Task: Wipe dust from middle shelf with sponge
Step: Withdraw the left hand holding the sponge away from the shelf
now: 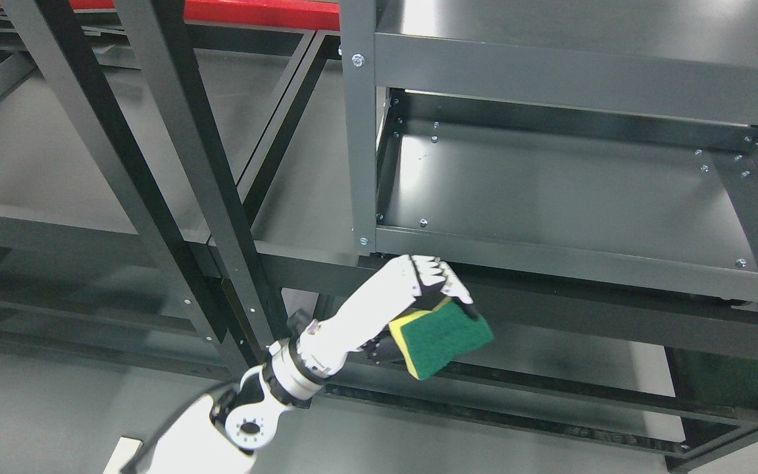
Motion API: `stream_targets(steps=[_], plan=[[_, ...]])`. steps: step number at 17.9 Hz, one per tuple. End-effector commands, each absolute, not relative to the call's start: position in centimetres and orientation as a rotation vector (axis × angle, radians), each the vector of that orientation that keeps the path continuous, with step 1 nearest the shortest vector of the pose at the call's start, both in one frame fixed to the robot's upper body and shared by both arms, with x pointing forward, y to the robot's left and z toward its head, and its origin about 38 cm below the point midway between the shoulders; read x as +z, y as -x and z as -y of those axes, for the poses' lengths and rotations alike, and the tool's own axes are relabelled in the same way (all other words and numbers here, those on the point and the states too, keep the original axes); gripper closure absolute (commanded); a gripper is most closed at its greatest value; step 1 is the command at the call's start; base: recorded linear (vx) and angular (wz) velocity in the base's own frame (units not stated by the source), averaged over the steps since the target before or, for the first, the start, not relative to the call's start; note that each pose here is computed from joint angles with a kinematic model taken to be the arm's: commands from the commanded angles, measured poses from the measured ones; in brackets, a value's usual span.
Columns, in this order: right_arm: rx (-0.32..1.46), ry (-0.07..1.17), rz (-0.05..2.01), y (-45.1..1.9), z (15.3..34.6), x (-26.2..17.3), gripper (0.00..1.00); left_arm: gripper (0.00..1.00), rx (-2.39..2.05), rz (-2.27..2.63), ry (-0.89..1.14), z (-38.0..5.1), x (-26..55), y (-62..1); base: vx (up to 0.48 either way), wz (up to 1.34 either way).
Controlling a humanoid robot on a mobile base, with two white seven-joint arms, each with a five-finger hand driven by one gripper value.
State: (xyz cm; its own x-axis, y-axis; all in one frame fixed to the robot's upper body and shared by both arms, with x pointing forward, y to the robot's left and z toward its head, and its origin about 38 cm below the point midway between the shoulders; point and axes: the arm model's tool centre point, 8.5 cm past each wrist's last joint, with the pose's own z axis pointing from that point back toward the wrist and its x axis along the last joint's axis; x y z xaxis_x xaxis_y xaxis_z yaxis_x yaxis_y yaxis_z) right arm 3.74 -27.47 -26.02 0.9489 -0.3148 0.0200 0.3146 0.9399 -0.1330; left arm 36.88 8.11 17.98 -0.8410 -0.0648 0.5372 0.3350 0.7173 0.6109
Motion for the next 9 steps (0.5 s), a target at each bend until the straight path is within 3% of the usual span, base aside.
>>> stream_targets(steps=[1,9], plan=[[-0.323,0.153,0.019,-4.3,28.7,-25.9,0.00,1.00,-0.393,2.141,0.036,-16.0,13.2,-36.5,0.000,0.00],[-0.323,0.153,0.019,-4.3,28.7,-25.9,0.00,1.00,-0.211,2.049,0.125,-16.7,16.9,-36.8,0.000,0.00]])
